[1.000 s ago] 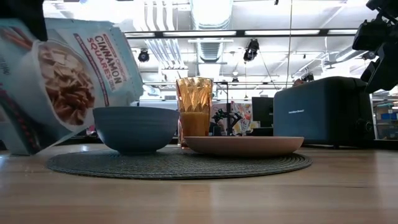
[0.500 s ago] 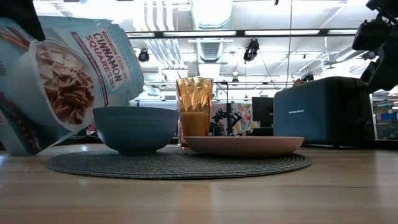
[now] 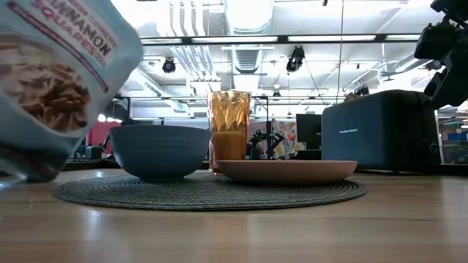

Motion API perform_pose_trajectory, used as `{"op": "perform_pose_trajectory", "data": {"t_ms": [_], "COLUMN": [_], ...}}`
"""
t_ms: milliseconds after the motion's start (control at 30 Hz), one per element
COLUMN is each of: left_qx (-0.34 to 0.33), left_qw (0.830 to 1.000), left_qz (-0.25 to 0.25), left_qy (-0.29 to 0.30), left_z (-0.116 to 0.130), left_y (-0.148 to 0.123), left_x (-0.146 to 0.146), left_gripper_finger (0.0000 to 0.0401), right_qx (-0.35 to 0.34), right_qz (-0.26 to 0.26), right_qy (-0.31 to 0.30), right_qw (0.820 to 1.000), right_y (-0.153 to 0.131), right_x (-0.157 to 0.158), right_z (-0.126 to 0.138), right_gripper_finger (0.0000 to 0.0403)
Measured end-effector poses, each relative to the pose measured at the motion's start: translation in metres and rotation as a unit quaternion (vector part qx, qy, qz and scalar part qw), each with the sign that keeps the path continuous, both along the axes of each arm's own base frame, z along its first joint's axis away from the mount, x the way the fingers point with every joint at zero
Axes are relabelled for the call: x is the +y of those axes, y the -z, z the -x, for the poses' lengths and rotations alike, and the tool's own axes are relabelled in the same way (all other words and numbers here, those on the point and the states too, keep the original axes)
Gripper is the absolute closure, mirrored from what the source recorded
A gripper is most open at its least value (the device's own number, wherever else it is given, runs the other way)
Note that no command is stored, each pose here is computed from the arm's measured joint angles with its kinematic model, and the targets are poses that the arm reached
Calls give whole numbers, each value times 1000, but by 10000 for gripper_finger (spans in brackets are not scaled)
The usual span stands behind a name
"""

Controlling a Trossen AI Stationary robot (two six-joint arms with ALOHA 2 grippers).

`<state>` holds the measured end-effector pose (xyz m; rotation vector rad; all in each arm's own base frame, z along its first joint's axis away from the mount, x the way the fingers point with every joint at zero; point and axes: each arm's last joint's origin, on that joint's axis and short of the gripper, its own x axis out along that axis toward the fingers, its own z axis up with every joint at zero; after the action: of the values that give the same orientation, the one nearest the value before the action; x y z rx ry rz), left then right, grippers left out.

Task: Arrange a breakfast setting
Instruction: Pour the cereal box into the blue bowl

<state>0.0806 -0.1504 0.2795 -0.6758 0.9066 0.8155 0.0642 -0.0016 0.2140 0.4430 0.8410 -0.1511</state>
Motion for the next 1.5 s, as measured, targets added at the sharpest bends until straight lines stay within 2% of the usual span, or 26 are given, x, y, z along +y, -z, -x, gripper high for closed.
{"op": "perform_pose_trajectory", "data": {"t_ms": [233,533,767,967,1233,1500], "left_qx": [19,34,44,45,37,41], "left_qw": [998,990,985,978,978,979], "left_qz": [-19,-21,17,22,43,65], "left_qy": [52,133,169,202,202,191], "left_z": [17,39,40,40,31,20], "left_y": [6,-4,-19,-27,-42,-56], "left_x": [-36,-74,-76,-75,-68,-47], "left_gripper_finger": [279,279,280,282,283,283], "right_qx": [0,0,-2,-3,-3,-3], "right_qz": [0,0,0,0,0,0], "right_qy": [0,0,1,1,0,0], "right_qw": [1000,1000,1000,1000,1000,1000], "right_y": [0,0,0,0,-1,-1], "right_x": [0,0,0,0,0,0], "right_z": [0,0,0,0,0,0], "right_gripper_finger": [330,330,330,330,330,330]}}
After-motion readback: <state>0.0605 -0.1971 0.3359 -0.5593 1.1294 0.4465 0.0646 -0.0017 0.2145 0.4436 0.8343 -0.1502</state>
